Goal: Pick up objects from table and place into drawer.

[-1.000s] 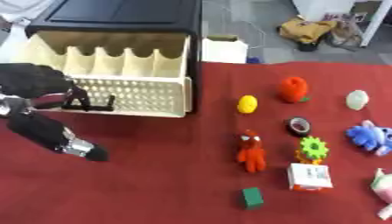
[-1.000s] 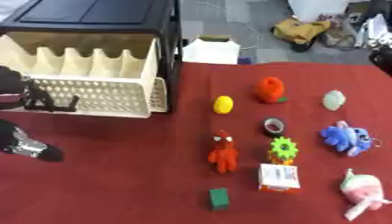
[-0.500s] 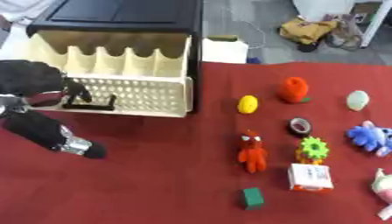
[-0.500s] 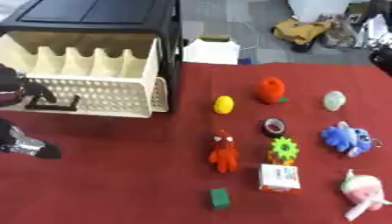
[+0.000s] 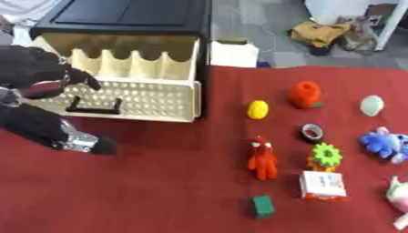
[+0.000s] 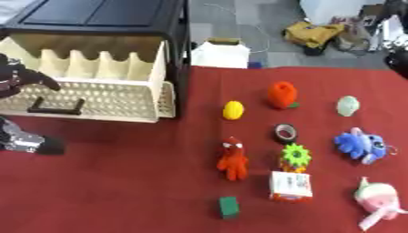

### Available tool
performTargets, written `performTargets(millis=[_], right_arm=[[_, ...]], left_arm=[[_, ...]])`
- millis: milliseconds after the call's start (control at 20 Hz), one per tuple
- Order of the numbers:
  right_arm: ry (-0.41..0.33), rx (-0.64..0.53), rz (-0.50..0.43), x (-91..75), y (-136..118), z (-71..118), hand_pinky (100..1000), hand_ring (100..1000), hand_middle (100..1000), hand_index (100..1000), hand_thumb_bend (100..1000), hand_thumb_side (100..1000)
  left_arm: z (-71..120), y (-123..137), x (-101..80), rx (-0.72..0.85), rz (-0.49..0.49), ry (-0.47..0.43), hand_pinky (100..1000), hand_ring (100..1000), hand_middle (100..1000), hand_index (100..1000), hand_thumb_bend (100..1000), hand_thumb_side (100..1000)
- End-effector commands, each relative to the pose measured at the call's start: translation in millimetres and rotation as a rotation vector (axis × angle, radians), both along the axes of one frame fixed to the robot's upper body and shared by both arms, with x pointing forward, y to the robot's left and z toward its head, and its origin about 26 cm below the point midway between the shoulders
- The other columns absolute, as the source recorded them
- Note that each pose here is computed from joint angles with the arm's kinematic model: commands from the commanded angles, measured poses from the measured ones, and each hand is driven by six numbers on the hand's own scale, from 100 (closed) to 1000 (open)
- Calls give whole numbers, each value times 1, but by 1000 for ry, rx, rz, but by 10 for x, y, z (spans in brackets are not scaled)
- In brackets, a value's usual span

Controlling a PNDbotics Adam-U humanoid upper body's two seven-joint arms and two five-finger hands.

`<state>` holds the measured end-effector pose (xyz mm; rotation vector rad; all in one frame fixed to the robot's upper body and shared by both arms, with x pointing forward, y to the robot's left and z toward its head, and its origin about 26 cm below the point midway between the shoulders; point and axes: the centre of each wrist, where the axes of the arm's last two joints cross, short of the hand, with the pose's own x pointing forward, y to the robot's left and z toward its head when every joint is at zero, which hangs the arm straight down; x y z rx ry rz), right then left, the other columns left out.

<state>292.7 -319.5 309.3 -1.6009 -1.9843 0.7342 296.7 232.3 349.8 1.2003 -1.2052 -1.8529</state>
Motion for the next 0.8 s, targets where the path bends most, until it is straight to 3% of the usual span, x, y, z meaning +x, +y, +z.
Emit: performTargets(millis=[50,800], right_arm=[[-37,-37,-13,-58,-13,112,708,780,767,821,100,1000],[-41,-32,-22,-61,-27,104,708,780,767,821,100,1000]], left_arm=[[178,40,-99,-8,9,-52,100,100,100,942,787,1000],[412,113,-175,-131,-58,-167,100,100,100,934,747,1000]])
